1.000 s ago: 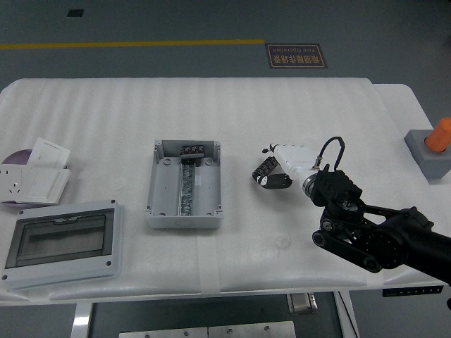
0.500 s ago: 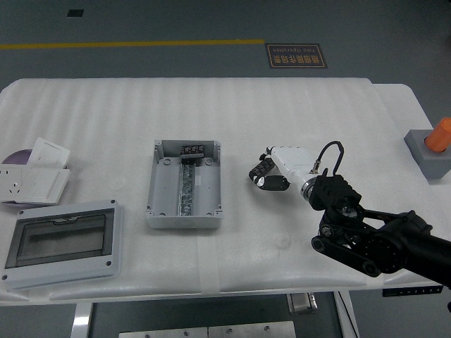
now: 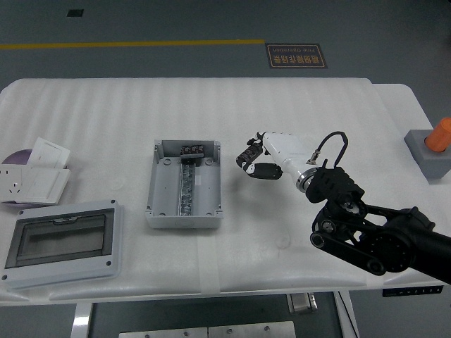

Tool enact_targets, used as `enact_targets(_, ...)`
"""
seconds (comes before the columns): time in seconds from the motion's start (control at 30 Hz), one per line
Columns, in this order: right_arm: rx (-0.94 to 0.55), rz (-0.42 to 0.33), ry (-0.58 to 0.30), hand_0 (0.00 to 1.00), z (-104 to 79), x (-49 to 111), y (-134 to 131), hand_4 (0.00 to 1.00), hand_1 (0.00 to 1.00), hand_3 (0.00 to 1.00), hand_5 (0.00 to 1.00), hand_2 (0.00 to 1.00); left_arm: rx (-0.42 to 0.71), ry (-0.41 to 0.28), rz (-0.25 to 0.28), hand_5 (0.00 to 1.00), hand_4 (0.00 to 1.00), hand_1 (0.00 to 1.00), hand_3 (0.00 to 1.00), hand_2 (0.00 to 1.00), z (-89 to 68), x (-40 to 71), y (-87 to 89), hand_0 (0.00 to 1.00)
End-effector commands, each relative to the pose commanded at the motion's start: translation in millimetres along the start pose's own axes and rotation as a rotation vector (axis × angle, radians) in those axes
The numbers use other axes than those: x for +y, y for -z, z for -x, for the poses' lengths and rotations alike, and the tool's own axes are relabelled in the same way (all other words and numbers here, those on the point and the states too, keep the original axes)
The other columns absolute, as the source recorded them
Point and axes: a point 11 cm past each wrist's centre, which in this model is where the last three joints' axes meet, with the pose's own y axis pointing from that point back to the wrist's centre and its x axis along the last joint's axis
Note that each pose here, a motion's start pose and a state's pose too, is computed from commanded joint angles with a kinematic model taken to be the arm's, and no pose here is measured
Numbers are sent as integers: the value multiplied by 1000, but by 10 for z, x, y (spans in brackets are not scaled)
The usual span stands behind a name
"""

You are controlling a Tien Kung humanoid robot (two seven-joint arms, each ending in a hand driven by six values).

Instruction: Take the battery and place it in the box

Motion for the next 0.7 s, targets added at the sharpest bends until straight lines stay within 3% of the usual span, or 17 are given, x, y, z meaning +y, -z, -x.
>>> enact_targets(0.17, -96, -117, -7, 600, -91, 91, 379, 353, 556, 694, 297, 512, -3, 1, -4, 378, 654, 664, 551, 583, 1, -1, 10, 623)
enact_targets(0.3, -92, -201, 35, 587, -102, 185, 672, 367, 553, 695, 303, 512, -8, 5, -15, 386, 663, 663, 552, 584, 1, 0, 21, 622)
enact_targets(0.4, -62, -204, 111, 587, -9, 203, 757, 367, 553, 695, 303, 512, -10, 6, -20, 386, 663, 663, 552, 584, -7, 2, 30, 622)
enact_targets(0.43, -47, -200, 134, 607, 31, 202, 762, 462, 577, 711, 355, 627, -10, 6, -20, 392, 669, 663, 552, 584, -11, 2, 31, 621)
enact_targets(0.6, 24, -177, 238, 607, 278, 174, 721, 462, 577, 711, 355, 627, -8, 3, -16, 392, 669, 663, 552, 584, -25, 4, 28, 621)
enact_targets(0.63, 34, -176, 243, 881, 307, 166, 714, 625, 833, 998, 462, 921, -8, 4, -16, 396, 672, 664, 549, 578, -23, 4, 29, 622)
enact_targets(0.7, 46, -175, 243, 881, 338, 152, 703, 625, 833, 998, 462, 921, -9, 5, -17, 396, 672, 664, 549, 578, -17, 3, 32, 622)
